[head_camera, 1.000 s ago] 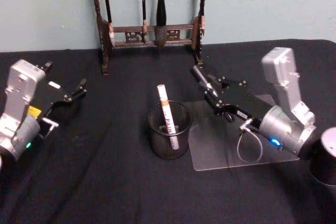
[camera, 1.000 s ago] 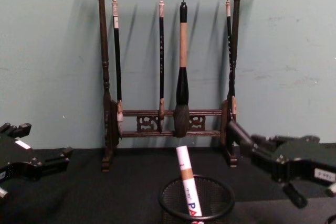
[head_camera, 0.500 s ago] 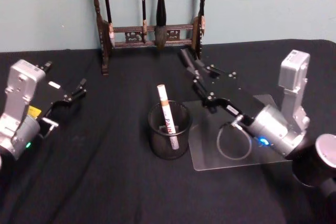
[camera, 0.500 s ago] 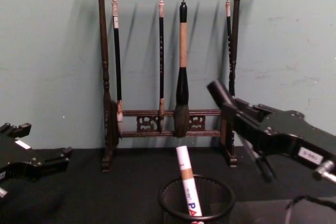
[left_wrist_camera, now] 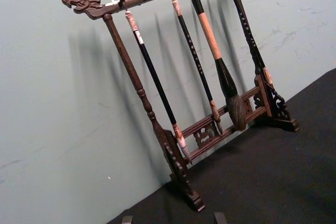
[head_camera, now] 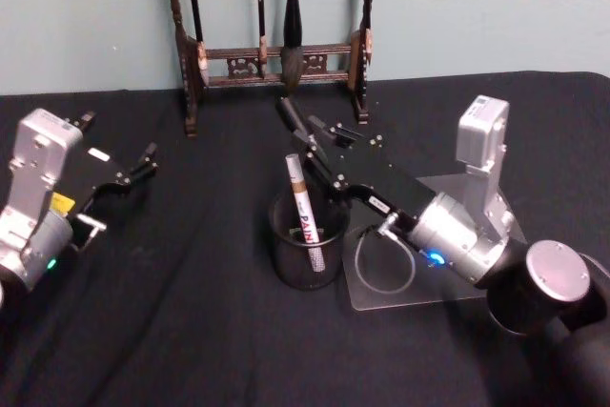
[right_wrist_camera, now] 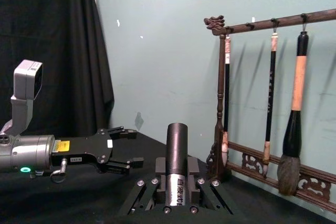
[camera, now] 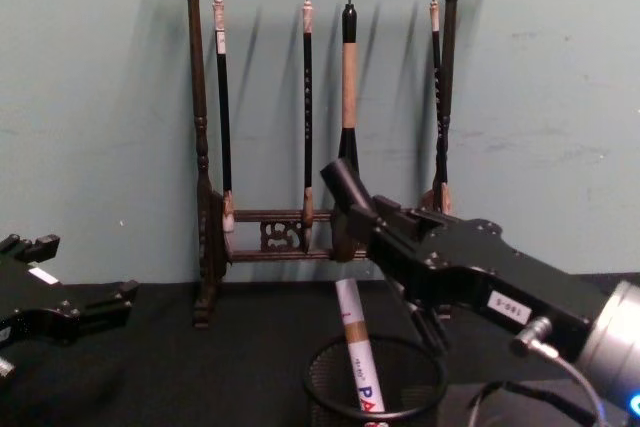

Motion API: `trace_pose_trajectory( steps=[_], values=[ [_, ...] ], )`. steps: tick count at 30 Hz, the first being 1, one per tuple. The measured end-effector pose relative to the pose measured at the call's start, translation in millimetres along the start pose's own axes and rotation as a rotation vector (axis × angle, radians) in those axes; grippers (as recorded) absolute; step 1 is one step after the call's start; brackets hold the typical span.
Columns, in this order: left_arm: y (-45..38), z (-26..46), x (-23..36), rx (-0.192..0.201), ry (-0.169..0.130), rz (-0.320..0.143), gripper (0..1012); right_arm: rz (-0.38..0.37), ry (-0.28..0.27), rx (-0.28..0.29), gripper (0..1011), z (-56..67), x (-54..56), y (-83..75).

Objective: Pick up the water-based marker from the table and place it into the pen holder.

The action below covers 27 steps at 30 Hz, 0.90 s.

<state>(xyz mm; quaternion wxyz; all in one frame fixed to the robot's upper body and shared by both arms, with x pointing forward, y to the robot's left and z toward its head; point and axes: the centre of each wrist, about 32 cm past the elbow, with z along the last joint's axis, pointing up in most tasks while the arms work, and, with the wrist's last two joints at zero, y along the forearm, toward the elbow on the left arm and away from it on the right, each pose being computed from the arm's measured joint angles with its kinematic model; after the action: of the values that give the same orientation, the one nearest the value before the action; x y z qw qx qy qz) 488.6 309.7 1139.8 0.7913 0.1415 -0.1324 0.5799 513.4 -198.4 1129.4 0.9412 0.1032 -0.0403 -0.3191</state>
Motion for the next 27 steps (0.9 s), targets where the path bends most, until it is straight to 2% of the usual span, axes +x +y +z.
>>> trace_pose_trajectory(
  steps=[9, 27],
  values=[
    [0.0, 0.0, 0.0, 0.000, 0.000, 0.000, 1001, 0.012, -0.010, -0.014, 237, -8.4, -4.7, 8.6],
    [0.0, 0.0, 0.0, 0.000, 0.000, 0.000, 1001, 0.008, -0.010, -0.060, 238, -16.7, -11.3, 10.3]
  ],
)
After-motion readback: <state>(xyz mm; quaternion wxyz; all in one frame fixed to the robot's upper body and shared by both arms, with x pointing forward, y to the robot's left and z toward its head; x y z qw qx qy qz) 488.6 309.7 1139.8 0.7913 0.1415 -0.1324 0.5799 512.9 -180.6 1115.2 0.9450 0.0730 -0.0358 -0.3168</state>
